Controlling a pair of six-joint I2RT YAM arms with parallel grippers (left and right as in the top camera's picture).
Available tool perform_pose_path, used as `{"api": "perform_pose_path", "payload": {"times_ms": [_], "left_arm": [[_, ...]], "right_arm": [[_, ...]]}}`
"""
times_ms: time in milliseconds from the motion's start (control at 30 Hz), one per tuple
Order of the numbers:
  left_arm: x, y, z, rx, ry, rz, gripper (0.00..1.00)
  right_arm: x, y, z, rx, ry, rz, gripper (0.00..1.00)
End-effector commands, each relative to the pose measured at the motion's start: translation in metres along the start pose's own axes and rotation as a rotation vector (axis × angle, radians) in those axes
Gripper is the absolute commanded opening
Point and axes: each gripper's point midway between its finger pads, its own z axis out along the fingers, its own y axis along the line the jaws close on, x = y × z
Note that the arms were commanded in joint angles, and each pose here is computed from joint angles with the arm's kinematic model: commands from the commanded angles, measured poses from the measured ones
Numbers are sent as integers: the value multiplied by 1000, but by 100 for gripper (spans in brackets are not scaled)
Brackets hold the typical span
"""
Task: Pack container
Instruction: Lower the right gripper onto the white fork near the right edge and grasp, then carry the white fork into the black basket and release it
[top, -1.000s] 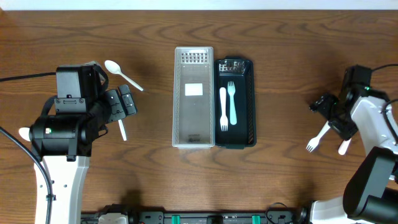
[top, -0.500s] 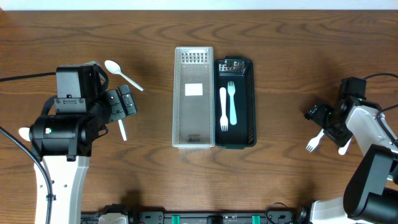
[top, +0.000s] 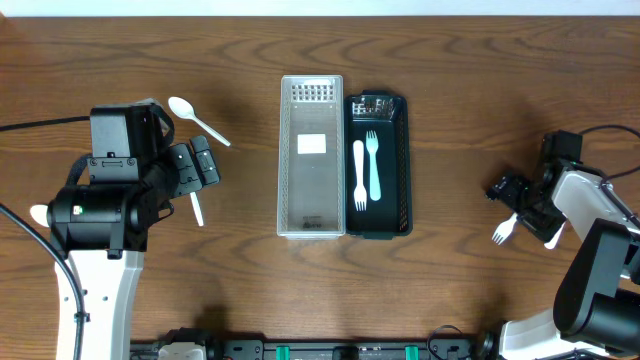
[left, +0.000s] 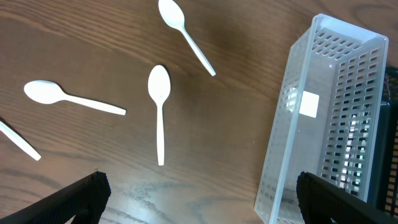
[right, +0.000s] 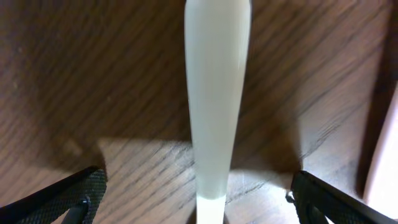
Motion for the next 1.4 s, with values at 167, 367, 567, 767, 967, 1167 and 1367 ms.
{"api": "perform_pose_path", "payload": {"times_ms": [167, 367, 567, 767, 967, 1167, 1367], "left_arm": [[-6, 0, -5, -5, -22, 13, 98], [-6, 0, -5, -4, -23, 13, 98], [-6, 0, -5, -4, -23, 13, 98], [-6, 0, -5, -4, -23, 13, 98], [-6, 0, -5, -4, -23, 13, 98], [-6, 0, -5, -4, -23, 13, 98], [-6, 0, -5, -4, -23, 13, 98]], "right_arm": [[13, -5, 18, 15, 71, -6, 92], [18, -7, 17, 25, 90, -7, 75], [20, -8, 17, 29, 99, -7, 57], [21, -9, 17, 31, 103, -7, 40], [22, -9, 17, 32, 105, -7, 29], [22, -10, 17, 34, 108, -6, 24], [22, -10, 17, 34, 109, -7, 16]]}}
